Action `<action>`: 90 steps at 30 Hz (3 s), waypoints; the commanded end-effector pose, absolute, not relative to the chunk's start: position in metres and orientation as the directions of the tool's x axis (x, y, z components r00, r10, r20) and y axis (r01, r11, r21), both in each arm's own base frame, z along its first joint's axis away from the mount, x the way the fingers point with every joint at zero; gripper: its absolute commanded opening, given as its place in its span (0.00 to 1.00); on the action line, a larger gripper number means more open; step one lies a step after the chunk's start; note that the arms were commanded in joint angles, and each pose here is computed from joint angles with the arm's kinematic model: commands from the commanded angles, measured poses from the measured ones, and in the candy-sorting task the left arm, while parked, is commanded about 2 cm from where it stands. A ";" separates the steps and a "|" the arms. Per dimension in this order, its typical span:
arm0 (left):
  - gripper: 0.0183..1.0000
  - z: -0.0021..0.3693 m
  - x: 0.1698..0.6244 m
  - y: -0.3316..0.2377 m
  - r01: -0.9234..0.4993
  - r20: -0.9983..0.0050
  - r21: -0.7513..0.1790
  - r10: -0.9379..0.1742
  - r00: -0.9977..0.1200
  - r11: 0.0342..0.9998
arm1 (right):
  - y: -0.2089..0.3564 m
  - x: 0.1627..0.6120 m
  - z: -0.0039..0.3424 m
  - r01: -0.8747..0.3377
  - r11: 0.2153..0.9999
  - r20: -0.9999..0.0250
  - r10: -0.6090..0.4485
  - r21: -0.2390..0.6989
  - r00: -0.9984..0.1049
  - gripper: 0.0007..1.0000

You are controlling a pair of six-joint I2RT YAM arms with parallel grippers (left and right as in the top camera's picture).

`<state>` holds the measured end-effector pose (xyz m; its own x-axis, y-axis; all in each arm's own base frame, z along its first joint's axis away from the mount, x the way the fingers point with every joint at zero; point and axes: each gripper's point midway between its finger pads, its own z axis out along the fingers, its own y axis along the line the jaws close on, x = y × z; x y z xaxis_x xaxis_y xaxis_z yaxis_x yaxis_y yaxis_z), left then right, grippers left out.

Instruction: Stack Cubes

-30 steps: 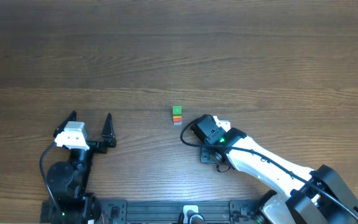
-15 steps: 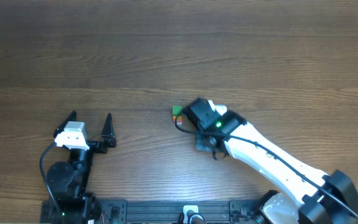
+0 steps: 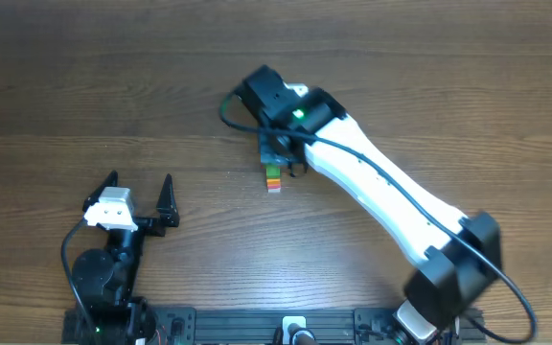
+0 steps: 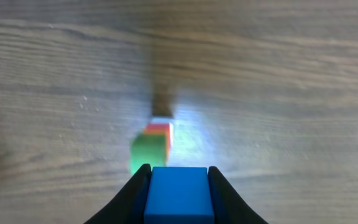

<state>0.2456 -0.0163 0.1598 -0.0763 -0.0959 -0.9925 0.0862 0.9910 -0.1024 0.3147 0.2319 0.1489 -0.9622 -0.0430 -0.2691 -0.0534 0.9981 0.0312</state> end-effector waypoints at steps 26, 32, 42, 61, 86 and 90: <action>1.00 0.159 0.245 -0.017 0.089 -0.994 -0.088 -0.081 -0.075 0.992 | 0.263 0.308 0.116 -0.115 0.993 -0.191 -0.109 0.023 -0.976 0.24; 1.00 0.159 0.245 -0.017 0.089 -0.994 -0.088 -0.081 -0.075 0.992 | 0.262 0.306 0.112 -0.107 0.994 -0.176 -0.102 0.015 -0.979 0.24; 1.00 0.159 0.245 -0.017 0.089 -0.994 -0.088 -0.081 -0.075 0.992 | 0.259 0.304 0.109 -0.098 0.995 -0.164 -0.096 0.006 -0.982 0.25; 1.00 0.159 0.245 -0.017 0.089 -0.994 -0.088 -0.081 -0.075 0.992 | 0.256 0.300 0.102 -0.075 0.997 -0.149 -0.075 -0.003 -0.986 0.25; 1.00 0.159 0.245 -0.017 0.089 -0.994 -0.088 -0.081 -0.075 0.992 | 0.256 0.300 0.096 -0.066 0.998 -0.138 -0.067 -0.009 -0.988 0.31; 1.00 0.159 0.245 -0.017 0.089 -0.994 -0.088 -0.081 -0.075 0.992 | 0.256 0.300 0.096 -0.066 0.998 -0.138 -0.067 -0.010 -0.988 0.39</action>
